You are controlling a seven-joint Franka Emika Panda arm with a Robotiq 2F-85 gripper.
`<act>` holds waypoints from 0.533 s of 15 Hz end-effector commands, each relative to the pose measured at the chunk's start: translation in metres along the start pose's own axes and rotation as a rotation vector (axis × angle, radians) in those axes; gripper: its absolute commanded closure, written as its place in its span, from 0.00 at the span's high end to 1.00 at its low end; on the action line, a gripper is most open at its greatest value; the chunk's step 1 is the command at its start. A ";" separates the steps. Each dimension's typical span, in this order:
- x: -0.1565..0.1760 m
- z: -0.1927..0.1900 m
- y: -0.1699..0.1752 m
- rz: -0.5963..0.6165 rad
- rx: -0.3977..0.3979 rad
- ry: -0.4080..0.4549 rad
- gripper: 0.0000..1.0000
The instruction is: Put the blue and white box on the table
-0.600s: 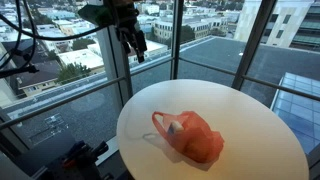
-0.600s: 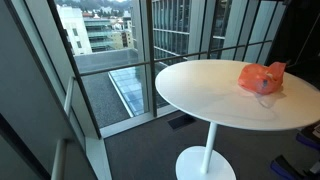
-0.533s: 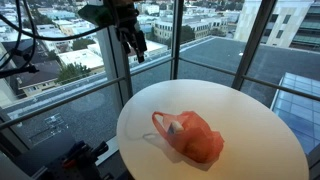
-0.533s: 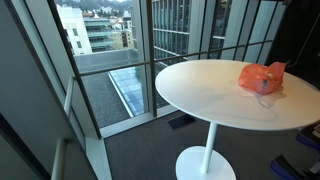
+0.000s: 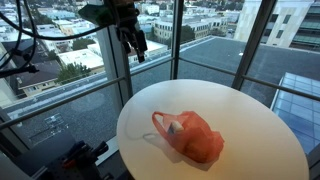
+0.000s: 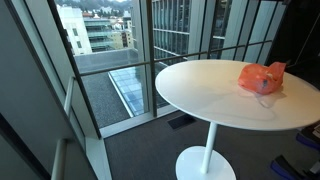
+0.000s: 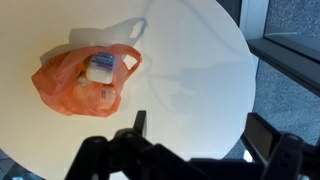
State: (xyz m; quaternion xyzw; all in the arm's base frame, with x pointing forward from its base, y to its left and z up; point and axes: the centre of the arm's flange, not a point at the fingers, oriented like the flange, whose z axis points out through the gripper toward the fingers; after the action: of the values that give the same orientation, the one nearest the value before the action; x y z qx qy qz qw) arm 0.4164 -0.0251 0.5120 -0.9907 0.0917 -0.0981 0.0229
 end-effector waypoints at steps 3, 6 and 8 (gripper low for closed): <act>0.035 -0.015 0.005 0.038 -0.011 0.026 1.00; 0.058 -0.016 0.020 0.071 -0.005 0.027 1.00; 0.071 -0.009 0.036 0.104 -0.006 0.021 1.00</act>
State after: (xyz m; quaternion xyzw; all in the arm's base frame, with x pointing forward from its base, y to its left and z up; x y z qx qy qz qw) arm 0.4492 -0.0522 0.5299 -0.9863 0.1205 -0.1103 0.0220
